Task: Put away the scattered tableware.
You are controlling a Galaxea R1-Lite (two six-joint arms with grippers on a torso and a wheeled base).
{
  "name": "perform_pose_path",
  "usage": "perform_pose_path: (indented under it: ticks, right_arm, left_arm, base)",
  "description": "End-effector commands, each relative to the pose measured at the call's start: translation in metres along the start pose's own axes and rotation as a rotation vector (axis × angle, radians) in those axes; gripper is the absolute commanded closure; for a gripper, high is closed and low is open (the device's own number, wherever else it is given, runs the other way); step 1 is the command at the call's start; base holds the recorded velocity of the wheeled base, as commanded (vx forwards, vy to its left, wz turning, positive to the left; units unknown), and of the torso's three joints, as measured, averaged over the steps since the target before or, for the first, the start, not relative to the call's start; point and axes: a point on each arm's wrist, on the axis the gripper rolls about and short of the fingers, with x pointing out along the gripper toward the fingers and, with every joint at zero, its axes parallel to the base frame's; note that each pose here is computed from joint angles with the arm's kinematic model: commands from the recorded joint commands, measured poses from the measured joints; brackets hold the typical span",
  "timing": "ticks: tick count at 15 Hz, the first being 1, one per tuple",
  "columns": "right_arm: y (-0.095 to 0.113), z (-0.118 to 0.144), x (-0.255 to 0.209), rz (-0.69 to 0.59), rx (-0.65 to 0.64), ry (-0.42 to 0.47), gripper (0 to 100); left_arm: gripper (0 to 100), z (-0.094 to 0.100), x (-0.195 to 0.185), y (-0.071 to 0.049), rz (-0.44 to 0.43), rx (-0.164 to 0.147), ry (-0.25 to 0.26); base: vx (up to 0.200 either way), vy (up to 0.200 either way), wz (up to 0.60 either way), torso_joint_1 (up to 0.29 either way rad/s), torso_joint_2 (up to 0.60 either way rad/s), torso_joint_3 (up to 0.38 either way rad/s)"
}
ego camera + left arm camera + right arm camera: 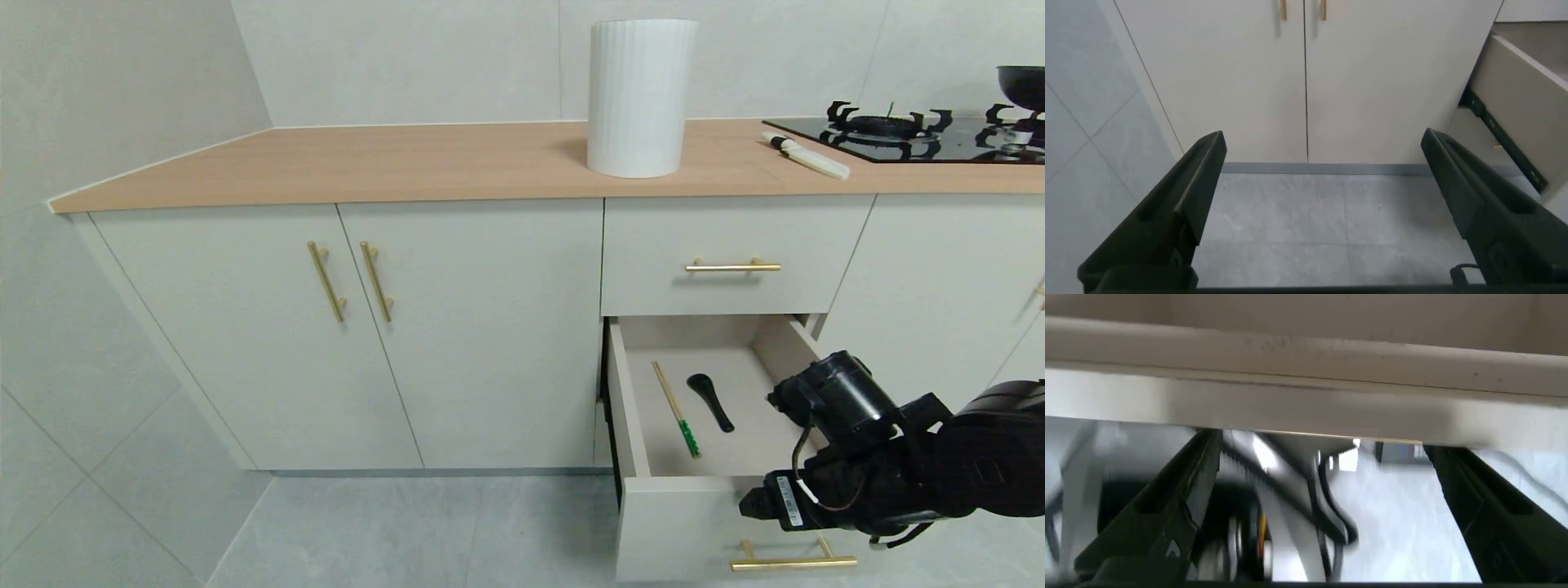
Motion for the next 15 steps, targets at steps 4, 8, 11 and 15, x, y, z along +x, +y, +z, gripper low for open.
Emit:
perform_pose_path:
  ticks: [4,8,11,15]
  right_arm:
    - [0.000,0.008,0.006,0.009,0.023,-0.066,0]
    - [-0.008,0.028,0.031,-0.005,0.031,-0.152,0]
    - [-0.010,0.050,0.050,-0.004,0.030,-0.245,0]
    - [-0.010,0.079,0.078,-0.007,0.020,-0.342,0]
  left_arm:
    - [0,0.000,0.000,0.000,0.001,0.000,0.000]
    - [0,0.000,0.000,0.000,0.001,0.000,0.000]
    - [0,0.000,0.000,0.000,0.001,0.000,0.000]
    - [0,0.000,0.000,0.000,0.001,0.000,0.000]
  base:
    - [0.000,0.000,0.00,0.000,0.00,0.000]
    - [0.000,0.000,0.00,0.000,0.00,0.000]
    - [0.000,0.000,0.00,0.000,0.00,0.000]
    - [0.000,0.000,0.00,0.000,0.00,0.000]
